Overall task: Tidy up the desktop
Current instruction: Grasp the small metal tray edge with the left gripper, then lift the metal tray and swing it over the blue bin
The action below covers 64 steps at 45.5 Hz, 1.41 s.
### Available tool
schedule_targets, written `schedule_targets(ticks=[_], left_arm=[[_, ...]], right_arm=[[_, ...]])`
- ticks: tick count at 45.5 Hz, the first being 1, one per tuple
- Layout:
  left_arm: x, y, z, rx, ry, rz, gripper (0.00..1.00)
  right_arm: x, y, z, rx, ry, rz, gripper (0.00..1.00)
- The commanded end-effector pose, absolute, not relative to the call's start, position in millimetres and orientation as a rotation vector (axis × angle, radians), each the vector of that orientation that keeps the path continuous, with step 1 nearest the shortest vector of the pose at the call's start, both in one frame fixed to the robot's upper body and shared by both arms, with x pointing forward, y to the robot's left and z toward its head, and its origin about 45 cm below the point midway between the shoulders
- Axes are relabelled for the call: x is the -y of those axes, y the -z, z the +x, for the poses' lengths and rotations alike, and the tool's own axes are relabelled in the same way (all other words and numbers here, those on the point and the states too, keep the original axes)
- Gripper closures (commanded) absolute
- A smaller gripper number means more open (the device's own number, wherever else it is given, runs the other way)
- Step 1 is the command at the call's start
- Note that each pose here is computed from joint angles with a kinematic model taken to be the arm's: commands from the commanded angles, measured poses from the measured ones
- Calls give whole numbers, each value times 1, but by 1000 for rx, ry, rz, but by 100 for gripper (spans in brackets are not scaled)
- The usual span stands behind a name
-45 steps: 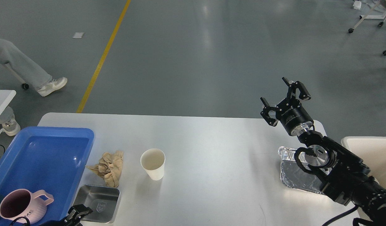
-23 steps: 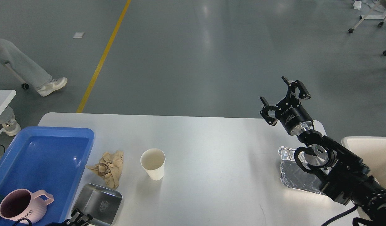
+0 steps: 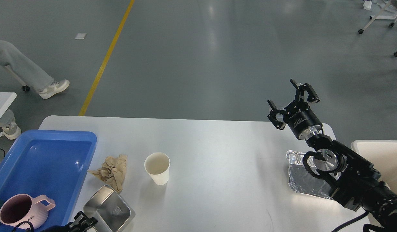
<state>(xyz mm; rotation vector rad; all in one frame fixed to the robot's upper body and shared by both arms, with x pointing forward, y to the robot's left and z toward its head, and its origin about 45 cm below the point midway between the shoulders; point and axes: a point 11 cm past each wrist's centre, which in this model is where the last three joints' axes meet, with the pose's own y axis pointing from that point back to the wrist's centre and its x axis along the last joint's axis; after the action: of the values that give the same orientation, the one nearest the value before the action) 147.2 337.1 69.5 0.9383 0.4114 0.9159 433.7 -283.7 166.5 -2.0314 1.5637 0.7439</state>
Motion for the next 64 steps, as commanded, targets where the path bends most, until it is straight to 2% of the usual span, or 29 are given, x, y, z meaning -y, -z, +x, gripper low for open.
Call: schedule_targets(ticks=[1,14,27,53,64], left_arm=[[-345,-81,159,-405,-890,918,99],[-373,-130,206,-320,-879,880,97],[-411,-205,245,-217,-890,827,95],[-475,-322,265,-71,-890,840,94],[-506,-330,263,-86,-944,874,93]], right_arm=[[283,-164,432,-1566,-749,-2031,0],[281,-168,434,-1554,-745,-2032,0],[279,-172,436,-1545,-739,-2035,0],[280,-175,438,-1544,-729,-2037,0],[280,-175,438,-1544,-729,-2037,0]])
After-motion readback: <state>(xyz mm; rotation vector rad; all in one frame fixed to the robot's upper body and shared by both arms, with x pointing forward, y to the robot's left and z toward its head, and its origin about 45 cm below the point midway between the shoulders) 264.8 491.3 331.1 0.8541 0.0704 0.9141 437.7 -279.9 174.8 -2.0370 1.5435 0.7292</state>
